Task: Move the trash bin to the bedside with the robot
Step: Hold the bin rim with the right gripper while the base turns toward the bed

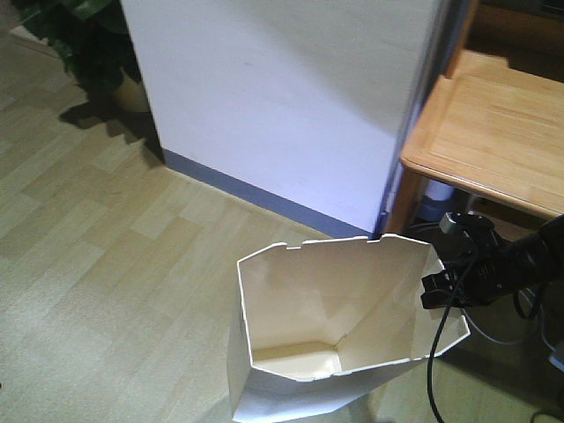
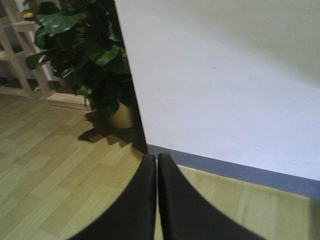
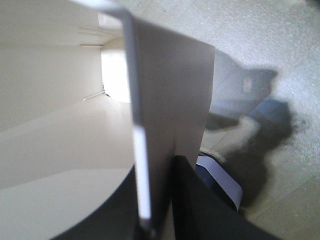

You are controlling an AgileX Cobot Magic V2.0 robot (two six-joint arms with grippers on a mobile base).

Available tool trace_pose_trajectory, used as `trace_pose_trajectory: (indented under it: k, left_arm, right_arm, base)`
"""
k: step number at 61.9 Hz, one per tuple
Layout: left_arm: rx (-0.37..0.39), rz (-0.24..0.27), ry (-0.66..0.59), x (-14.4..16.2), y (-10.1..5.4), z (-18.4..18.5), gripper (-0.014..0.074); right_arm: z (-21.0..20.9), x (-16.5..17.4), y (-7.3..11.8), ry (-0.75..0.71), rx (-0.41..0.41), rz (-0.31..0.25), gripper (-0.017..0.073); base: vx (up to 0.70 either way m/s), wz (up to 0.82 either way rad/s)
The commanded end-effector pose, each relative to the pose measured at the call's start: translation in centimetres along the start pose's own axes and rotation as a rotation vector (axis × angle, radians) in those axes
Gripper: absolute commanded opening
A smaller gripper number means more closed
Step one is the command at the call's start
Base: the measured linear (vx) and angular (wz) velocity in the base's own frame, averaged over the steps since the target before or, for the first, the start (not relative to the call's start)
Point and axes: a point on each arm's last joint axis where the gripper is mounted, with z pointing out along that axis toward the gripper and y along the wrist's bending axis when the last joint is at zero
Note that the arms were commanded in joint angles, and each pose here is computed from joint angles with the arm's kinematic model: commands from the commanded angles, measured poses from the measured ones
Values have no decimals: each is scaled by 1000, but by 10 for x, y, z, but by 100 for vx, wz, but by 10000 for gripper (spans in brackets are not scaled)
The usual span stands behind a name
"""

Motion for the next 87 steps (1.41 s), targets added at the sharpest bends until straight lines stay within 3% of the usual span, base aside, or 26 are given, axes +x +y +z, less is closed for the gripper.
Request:
trace_pose_trajectory:
  k: [1,87]
  left_arm:
    - [12,-11,-56,2,-2,2,-6]
    - [12,-11,-56,2,-2,2,-6]
  right_arm:
    - [-21,-13,22,-72,-153,26,-6]
    - [-21,-13,22,-72,-153,26,-6]
  base:
    - [8,36]
    - [15,55]
